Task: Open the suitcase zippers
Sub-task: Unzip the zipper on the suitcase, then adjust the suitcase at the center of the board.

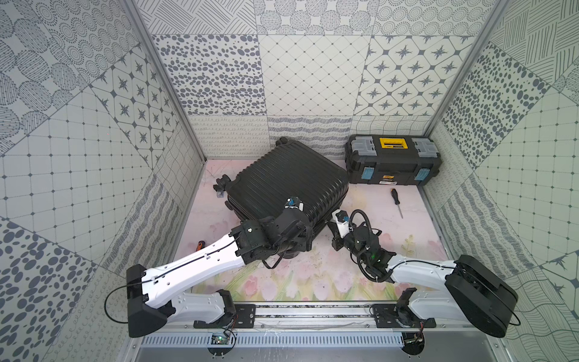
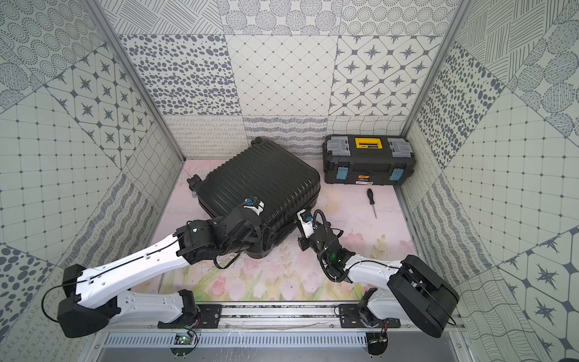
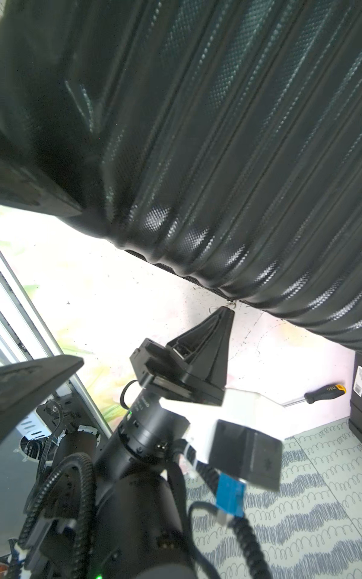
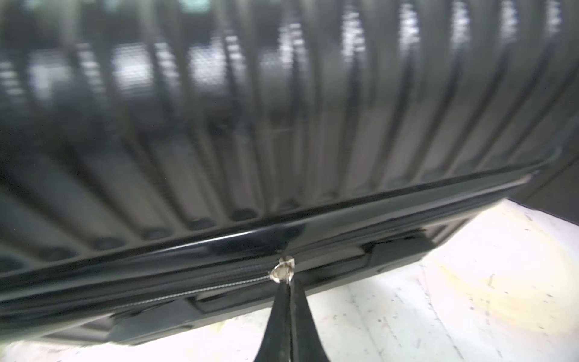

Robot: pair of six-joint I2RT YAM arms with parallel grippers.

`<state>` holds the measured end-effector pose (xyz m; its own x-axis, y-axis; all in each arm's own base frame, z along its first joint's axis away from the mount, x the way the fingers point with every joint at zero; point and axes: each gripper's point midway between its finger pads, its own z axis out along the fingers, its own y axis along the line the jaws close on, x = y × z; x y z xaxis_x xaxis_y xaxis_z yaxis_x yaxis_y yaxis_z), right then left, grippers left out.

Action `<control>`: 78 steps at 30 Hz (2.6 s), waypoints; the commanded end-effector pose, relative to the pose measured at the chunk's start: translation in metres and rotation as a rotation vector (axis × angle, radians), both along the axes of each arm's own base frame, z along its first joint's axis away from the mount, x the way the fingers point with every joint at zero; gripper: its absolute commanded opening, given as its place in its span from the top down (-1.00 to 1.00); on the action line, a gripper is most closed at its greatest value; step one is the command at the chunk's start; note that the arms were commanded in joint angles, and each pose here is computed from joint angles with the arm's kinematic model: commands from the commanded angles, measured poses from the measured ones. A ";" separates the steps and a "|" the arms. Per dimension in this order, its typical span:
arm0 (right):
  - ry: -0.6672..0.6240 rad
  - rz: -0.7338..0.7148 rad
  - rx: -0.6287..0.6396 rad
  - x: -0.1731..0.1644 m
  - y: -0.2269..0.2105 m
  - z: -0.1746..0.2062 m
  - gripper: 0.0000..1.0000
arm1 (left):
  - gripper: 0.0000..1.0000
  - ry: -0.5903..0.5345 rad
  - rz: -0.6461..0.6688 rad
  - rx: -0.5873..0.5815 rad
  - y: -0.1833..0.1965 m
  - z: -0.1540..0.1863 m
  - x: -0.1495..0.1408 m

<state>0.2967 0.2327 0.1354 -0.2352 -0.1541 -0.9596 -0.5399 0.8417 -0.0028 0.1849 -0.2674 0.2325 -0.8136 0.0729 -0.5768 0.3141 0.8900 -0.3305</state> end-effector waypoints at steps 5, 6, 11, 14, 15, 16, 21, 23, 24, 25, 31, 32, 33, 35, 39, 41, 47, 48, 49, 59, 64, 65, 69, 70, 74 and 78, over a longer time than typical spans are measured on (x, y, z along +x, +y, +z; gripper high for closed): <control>-0.048 -0.348 0.142 0.079 -0.067 0.034 1.00 | -0.39 0.066 0.066 0.253 0.062 -0.039 -0.016; -0.039 -0.367 0.156 0.086 -0.072 0.035 1.00 | -0.39 0.068 0.067 0.258 0.064 -0.040 -0.017; -0.010 -0.405 0.174 0.117 -0.086 0.041 1.00 | -0.36 0.060 0.040 0.265 0.069 -0.038 -0.020; 0.007 -0.368 0.184 0.119 -0.085 0.041 1.00 | -0.36 0.013 -0.041 0.294 0.067 -0.028 -0.021; 0.014 -0.346 0.194 0.118 -0.083 0.041 1.00 | -0.38 -0.021 -0.067 0.308 0.066 -0.020 -0.020; 0.025 -0.321 0.207 0.116 -0.081 0.040 1.00 | -0.40 -0.059 -0.110 0.318 0.063 -0.011 -0.020; 0.056 -0.154 0.246 0.100 -0.058 0.038 1.00 | -0.42 -0.103 -0.395 0.273 0.008 0.007 -0.046; 0.070 -0.109 0.252 0.096 -0.051 0.037 1.00 | -0.42 -0.095 -0.455 0.274 -0.021 0.001 -0.051; 0.076 -0.099 0.256 0.095 -0.049 0.036 1.00 | -0.42 -0.092 -0.457 0.284 -0.032 -0.003 -0.050; 0.082 -0.096 0.257 0.093 -0.049 0.034 1.00 | -0.42 -0.087 -0.457 0.301 -0.044 -0.010 -0.047; 0.096 -0.112 0.288 0.092 -0.056 0.035 1.00 | -0.47 -0.119 -0.423 0.448 -0.098 -0.054 -0.011; 0.101 -0.115 0.294 0.092 -0.057 0.035 1.00 | -0.48 -0.136 -0.418 0.481 -0.104 -0.060 -0.004; 0.103 -0.117 0.302 0.093 -0.057 0.036 1.00 | -0.48 -0.140 -0.408 0.502 -0.108 -0.066 0.003; 0.107 -0.125 0.314 0.094 -0.060 0.038 1.00 | -0.48 -0.129 -0.395 0.520 -0.117 -0.080 0.014; 0.112 -0.126 0.316 0.095 -0.061 0.040 1.00 | -0.46 -0.104 -0.379 0.502 -0.129 -0.099 0.031; 0.112 -0.128 0.315 0.094 -0.062 0.040 1.00 | -0.46 -0.104 -0.379 0.506 -0.133 -0.105 0.038; 0.122 -0.127 0.325 0.093 -0.063 0.036 1.00 | -0.46 -0.135 -0.362 0.548 -0.138 -0.124 0.064; 0.124 -0.128 0.326 0.093 -0.063 0.036 1.00 | -0.46 -0.136 -0.358 0.562 -0.137 -0.128 0.068; 0.126 -0.130 0.325 0.092 -0.063 0.034 1.00 | -0.46 -0.141 -0.353 0.580 -0.136 -0.131 0.073; 0.134 -0.126 0.321 0.091 -0.063 0.033 1.00 | -0.46 -0.220 -0.347 0.638 -0.132 -0.124 0.090; 0.137 -0.129 0.313 0.093 -0.064 0.031 1.00 | -0.46 -0.228 -0.353 0.650 -0.132 -0.120 0.094; 0.136 -0.127 0.314 0.093 -0.063 0.032 1.00 | -0.46 -0.226 -0.350 0.655 -0.130 -0.122 0.095; 0.139 -0.129 0.315 0.094 -0.064 0.031 1.00 | -0.46 -0.219 -0.336 0.676 -0.124 -0.132 0.104; 0.140 -0.127 0.317 0.094 -0.063 0.031 1.00 | -0.46 -0.219 -0.330 0.685 -0.122 -0.135 0.106; 0.145 -0.120 0.327 0.094 -0.061 0.031 1.00 | -0.48 -0.231 -0.299 0.738 -0.114 -0.148 0.119; 0.157 -0.111 0.336 0.095 -0.059 0.028 1.00 | -0.49 -0.215 -0.290 0.772 -0.107 -0.170 0.125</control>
